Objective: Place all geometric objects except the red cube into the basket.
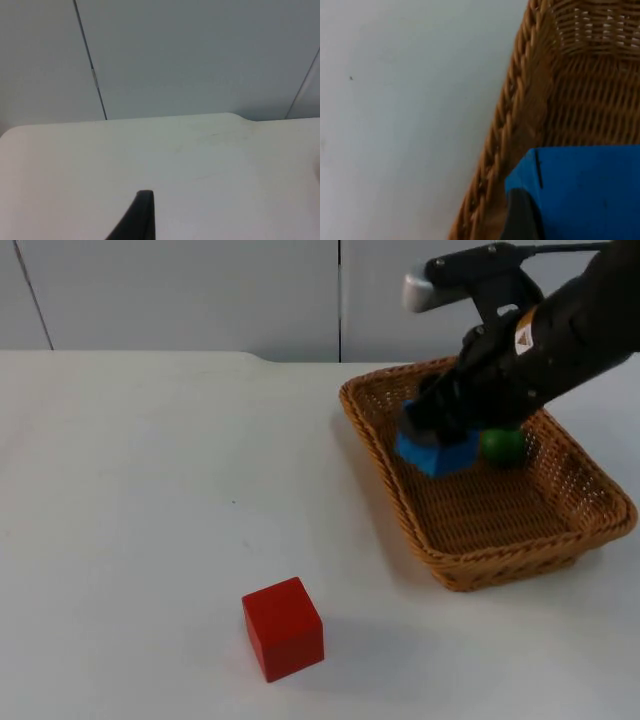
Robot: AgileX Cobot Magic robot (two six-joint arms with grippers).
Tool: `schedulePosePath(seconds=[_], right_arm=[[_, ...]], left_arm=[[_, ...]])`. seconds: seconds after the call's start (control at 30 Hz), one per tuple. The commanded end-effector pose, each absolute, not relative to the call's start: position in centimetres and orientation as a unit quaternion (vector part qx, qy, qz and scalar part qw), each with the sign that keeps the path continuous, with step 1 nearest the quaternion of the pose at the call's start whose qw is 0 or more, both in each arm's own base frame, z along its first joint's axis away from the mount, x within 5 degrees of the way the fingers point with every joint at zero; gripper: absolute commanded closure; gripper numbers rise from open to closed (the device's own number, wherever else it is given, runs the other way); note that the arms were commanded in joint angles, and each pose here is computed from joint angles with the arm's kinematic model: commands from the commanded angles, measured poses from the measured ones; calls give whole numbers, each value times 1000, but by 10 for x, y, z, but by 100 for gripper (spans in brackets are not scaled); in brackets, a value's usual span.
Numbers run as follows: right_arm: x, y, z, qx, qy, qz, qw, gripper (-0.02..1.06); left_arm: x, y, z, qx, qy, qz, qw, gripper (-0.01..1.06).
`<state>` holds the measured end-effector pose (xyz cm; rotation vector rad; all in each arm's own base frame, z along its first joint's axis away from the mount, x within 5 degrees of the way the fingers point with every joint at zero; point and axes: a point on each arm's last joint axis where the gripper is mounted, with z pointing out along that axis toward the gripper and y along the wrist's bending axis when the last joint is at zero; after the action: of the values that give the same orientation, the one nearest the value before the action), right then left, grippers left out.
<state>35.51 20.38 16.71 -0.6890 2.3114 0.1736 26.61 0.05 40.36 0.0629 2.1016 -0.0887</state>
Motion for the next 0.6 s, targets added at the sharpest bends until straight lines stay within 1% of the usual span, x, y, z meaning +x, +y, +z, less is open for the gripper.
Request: schedulePosePath(seconds=[0.0,0.07,0.47,0.5,0.57], right_arm=[[359,199,170,-288,888,46,356,105],[360,194,165,-298,891,28,343,105],[360,187,139,-301,909,3,289,104],[360,186,139,-296,911,4,288,102],[360,186,143,-290,912,6,292,93]], left_arm=[[266,1,403,26,867,-37,496,0],[266,1,403,28,867,-37,496,0],[266,1,404,27,865,-36,500,0],[266,1,404,27,865,-36,500,0],[266,1,404,28,865,-36,499,0]])
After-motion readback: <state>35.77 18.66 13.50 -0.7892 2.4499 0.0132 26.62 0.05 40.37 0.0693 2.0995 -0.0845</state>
